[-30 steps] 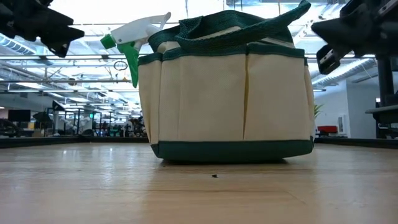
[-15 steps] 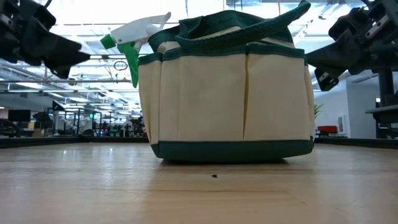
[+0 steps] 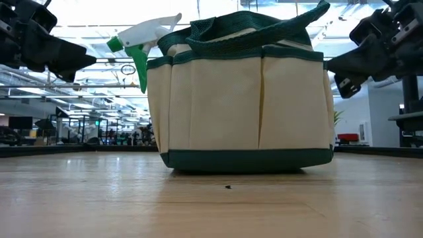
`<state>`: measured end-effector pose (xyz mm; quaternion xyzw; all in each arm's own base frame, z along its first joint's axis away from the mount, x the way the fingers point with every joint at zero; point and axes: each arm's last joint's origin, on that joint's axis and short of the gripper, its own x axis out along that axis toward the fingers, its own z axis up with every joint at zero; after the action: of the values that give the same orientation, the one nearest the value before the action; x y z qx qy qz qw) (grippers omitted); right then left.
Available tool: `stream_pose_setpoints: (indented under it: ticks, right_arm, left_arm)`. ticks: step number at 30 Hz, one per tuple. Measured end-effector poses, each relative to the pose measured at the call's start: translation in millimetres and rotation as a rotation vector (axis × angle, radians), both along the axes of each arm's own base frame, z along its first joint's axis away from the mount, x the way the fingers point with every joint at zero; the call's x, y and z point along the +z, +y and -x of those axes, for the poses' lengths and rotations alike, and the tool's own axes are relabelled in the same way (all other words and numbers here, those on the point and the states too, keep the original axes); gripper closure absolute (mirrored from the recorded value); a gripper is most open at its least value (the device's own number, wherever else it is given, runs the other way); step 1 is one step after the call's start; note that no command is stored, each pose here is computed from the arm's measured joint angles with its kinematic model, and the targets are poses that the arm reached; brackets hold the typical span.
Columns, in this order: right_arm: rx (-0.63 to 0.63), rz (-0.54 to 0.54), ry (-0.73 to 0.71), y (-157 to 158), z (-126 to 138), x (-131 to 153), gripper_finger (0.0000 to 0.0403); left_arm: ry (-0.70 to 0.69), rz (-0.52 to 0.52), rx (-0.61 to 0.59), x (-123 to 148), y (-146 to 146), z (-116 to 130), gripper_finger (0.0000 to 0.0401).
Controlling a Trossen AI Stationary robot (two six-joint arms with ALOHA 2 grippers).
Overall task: Pick & Place Garden tools in Gardening bag
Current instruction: Return to Home Position
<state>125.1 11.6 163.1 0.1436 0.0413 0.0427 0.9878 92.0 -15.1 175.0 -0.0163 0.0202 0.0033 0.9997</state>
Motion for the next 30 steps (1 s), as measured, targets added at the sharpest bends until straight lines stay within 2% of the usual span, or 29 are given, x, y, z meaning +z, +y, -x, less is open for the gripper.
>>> stream_pose_setpoints:
  ticks: [3,9,14,22,25,30]
  right_arm:
    - [0.041,0.014,-0.045,1,0,4,0.0403]
    - [0.216,0.024,-0.130,2,5,12,0.0403]
    - [0.164,-0.034,-0.098,-7,7,11,0.0403]
    - [0.056,-0.043,-0.049,-18,10,6,0.0403]
    - [-0.015,-0.077,-0.041,-20,10,5,0.0403]
    - [0.025,-0.115,-0.069,-15,10,9,0.0403]
  left_arm:
    - [0.000,-0.005,0.002,0,0,0,0.0226]
    - [0.001,0.011,0.002,0,0,0,0.0226]
    - [0.003,0.026,-0.019,0,-1,0,0.0226]
    - [0.006,0.040,-0.050,-1,-1,0,0.0226]
    - [0.007,0.061,-0.049,-1,-1,0,0.0226]
    - [0.008,0.075,-0.059,-1,-2,0,0.0226]
